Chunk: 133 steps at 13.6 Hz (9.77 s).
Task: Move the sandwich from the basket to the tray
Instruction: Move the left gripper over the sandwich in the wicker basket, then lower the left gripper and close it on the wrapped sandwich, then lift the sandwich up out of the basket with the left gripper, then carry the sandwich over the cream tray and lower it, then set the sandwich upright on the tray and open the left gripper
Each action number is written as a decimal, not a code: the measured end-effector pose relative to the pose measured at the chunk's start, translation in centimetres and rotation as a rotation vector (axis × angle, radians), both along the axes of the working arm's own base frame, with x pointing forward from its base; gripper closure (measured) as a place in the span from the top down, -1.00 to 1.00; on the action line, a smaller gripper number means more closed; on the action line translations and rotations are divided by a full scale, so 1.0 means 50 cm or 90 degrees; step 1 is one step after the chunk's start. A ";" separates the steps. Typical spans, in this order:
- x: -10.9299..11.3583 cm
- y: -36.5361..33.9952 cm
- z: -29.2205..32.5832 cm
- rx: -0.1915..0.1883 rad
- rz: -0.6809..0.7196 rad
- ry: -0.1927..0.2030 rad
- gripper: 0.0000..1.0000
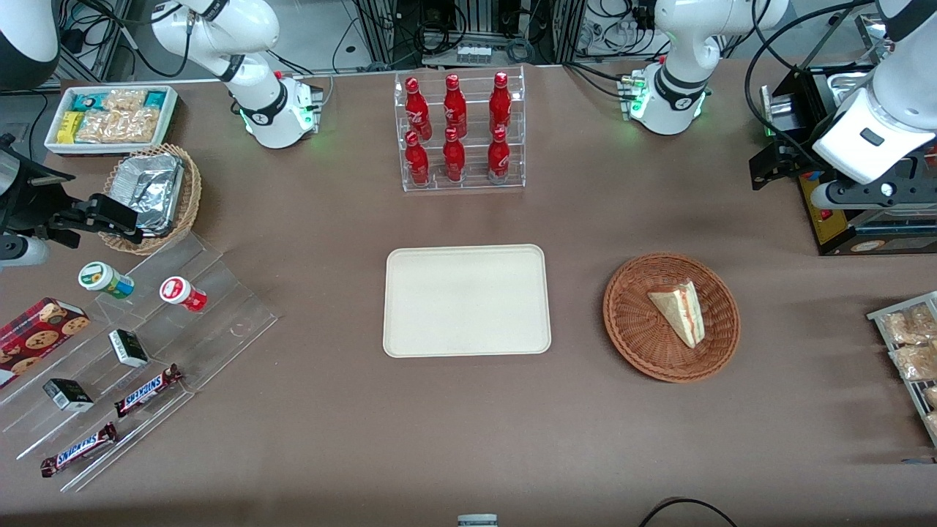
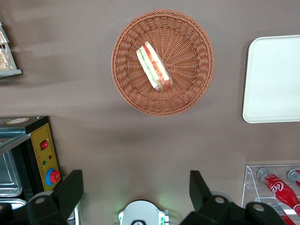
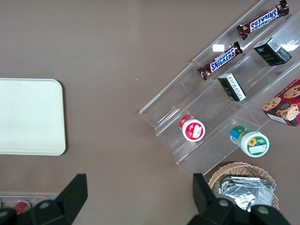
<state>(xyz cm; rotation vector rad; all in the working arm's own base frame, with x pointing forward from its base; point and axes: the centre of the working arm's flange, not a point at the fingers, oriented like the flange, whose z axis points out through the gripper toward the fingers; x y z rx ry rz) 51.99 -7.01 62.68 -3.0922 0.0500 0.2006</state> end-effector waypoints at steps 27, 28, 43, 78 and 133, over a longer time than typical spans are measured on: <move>-0.048 -0.027 -0.447 -0.002 0.264 -0.130 1.00; -0.047 -0.027 -0.468 -0.005 0.267 -0.133 1.00; 0.004 -0.008 -0.692 -0.050 0.310 -0.168 1.00; 0.008 -0.229 -0.326 0.024 0.127 -0.019 -0.72; -0.067 -0.771 -0.737 -0.076 -0.013 -0.155 -0.72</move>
